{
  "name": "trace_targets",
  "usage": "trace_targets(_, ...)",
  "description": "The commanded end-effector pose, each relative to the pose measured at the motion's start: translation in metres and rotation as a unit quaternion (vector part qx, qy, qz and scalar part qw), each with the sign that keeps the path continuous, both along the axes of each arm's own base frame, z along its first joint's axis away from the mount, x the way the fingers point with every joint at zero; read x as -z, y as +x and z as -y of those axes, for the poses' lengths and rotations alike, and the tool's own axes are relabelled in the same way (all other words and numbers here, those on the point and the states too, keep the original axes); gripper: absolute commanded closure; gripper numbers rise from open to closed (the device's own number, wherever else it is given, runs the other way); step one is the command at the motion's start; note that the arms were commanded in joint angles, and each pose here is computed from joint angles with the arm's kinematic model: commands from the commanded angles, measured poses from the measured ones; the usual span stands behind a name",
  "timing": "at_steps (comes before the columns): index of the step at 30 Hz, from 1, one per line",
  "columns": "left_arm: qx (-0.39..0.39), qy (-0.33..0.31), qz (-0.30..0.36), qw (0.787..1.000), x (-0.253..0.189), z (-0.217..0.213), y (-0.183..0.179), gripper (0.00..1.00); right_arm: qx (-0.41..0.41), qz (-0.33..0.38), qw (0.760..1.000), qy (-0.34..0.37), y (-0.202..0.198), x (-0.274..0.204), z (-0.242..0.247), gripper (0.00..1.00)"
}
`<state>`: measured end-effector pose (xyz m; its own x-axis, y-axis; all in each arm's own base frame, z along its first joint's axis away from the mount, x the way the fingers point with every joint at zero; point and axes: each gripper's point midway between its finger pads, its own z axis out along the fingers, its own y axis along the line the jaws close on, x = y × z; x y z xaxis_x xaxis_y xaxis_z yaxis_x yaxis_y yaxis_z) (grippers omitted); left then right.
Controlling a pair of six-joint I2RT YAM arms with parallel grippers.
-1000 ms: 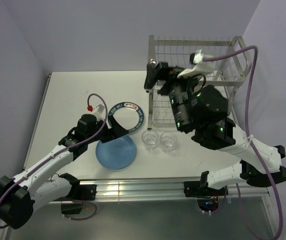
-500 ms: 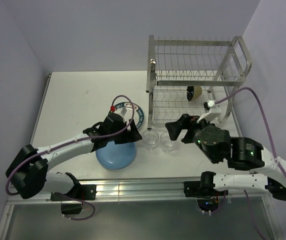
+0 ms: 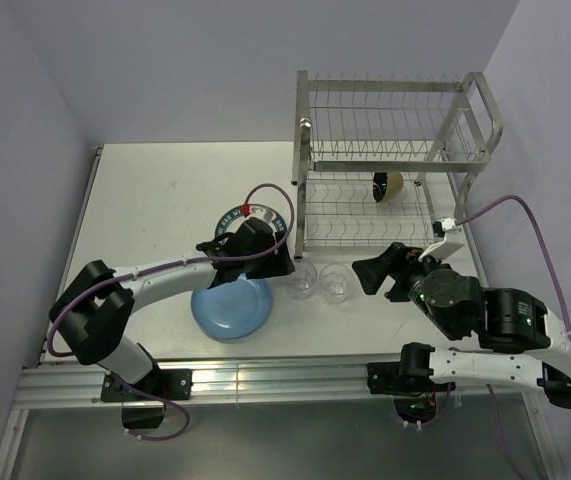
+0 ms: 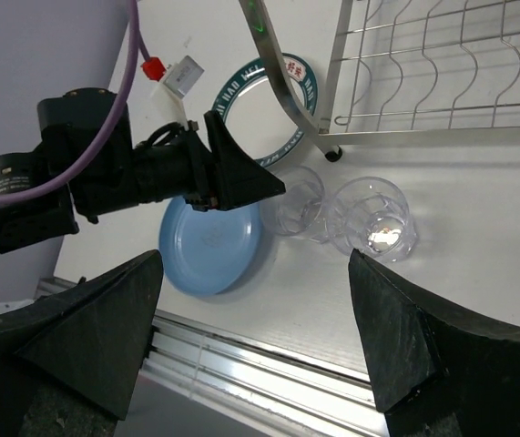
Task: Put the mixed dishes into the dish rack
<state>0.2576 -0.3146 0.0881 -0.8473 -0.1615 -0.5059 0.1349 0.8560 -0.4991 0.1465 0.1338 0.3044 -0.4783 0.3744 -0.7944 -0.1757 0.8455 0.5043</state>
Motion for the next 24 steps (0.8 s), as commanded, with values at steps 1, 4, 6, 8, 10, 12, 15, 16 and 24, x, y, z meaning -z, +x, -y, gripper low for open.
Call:
trace_targets(1,0.009,0.017,0.015,1.000,-0.005,0.009,0.004,0.31,0.022,0.002,1.000,0.012,0.001,0.001,0.013,0.10)
trace_targets(4,0.014,0.031,0.010,0.999,0.003,0.011,0.001,0.40,0.027,0.005,0.999,0.017,0.001,0.000,0.018,0.10)
trace_targets(6,0.014,0.038,0.006,0.999,0.007,0.010,-0.001,0.43,0.028,0.007,0.999,0.017,0.001,0.000,0.019,0.10)
trace_targets(8,0.012,0.040,0.009,0.999,0.007,0.008,-0.002,0.51,0.028,0.008,0.999,0.015,0.002,0.001,0.019,0.10)
trace_targets(10,0.013,0.043,0.008,0.999,0.008,0.007,-0.003,0.62,0.028,0.008,1.000,0.008,0.002,0.003,0.019,0.10)
trace_targets(12,0.015,0.043,0.008,0.999,0.007,0.007,-0.004,0.76,0.027,0.006,1.000,0.004,0.002,0.004,0.017,0.10)
trace_targets(15,0.014,0.044,0.011,0.999,0.003,0.005,-0.004,0.92,0.022,0.004,1.000,-0.005,0.002,0.005,0.012,0.10)
trace_targets(16,0.013,0.044,0.012,0.999,0.001,0.003,-0.005,0.98,0.021,0.003,1.000,-0.006,0.002,0.005,0.011,0.10)
trace_targets(24,0.011,-0.003,0.049,0.999,-0.061,-0.013,-0.019,1.00,0.004,-0.013,1.000,-0.002,-0.001,0.006,-0.002,0.07)
